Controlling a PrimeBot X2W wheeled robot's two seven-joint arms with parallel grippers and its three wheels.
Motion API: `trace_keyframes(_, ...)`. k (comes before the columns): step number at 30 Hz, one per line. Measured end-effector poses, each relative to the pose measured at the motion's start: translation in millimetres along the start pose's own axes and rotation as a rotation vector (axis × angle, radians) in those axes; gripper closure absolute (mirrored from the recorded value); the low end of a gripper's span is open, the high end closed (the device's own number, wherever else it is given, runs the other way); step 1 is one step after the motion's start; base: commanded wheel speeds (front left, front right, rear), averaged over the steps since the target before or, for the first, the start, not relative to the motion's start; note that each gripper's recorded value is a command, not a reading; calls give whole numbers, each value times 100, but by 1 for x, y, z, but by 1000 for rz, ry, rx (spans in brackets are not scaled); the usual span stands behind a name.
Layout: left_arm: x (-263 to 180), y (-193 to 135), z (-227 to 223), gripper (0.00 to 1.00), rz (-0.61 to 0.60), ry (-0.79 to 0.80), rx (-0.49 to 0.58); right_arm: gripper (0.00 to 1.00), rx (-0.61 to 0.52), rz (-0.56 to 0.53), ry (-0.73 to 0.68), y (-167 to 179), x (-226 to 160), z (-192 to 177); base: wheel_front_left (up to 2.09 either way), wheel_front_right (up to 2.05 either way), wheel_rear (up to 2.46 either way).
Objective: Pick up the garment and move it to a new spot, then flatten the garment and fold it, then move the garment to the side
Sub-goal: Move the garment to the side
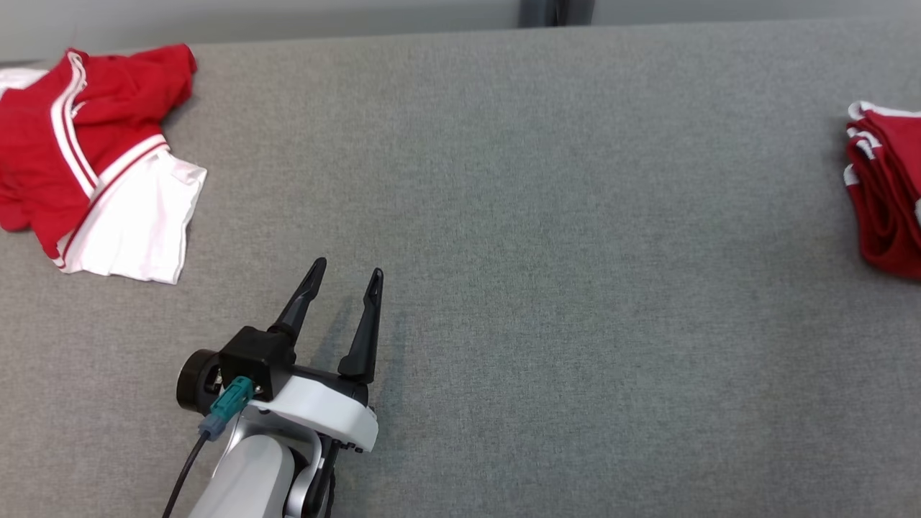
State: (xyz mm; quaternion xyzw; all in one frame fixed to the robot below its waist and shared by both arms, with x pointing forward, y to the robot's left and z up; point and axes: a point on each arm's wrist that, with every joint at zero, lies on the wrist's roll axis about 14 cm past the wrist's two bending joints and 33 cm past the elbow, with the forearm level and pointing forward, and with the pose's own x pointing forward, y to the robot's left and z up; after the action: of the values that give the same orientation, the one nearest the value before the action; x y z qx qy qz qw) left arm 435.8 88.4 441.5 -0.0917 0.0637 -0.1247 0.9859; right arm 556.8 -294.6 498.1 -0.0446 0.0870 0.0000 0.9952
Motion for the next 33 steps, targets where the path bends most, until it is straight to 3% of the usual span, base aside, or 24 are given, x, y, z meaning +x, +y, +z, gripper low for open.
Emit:
trace_keyframes(6,-10,4,17,0,37,-45,-15,0,68,100,-103,45,-16,27,0,0,0)
trace_keyframes(15,-41,21,27,0,127,-66,7,0,129,166,-218,88,-56,49,0,0,0)
trace_keyframes(26,-82,44,33,0,231,-103,-12,0,209,197,-282,149,-122,26,0,0,0)
trace_keyframes(33,-89,46,36,0,240,-121,-5,0,196,171,-293,150,-155,10,0,0,0)
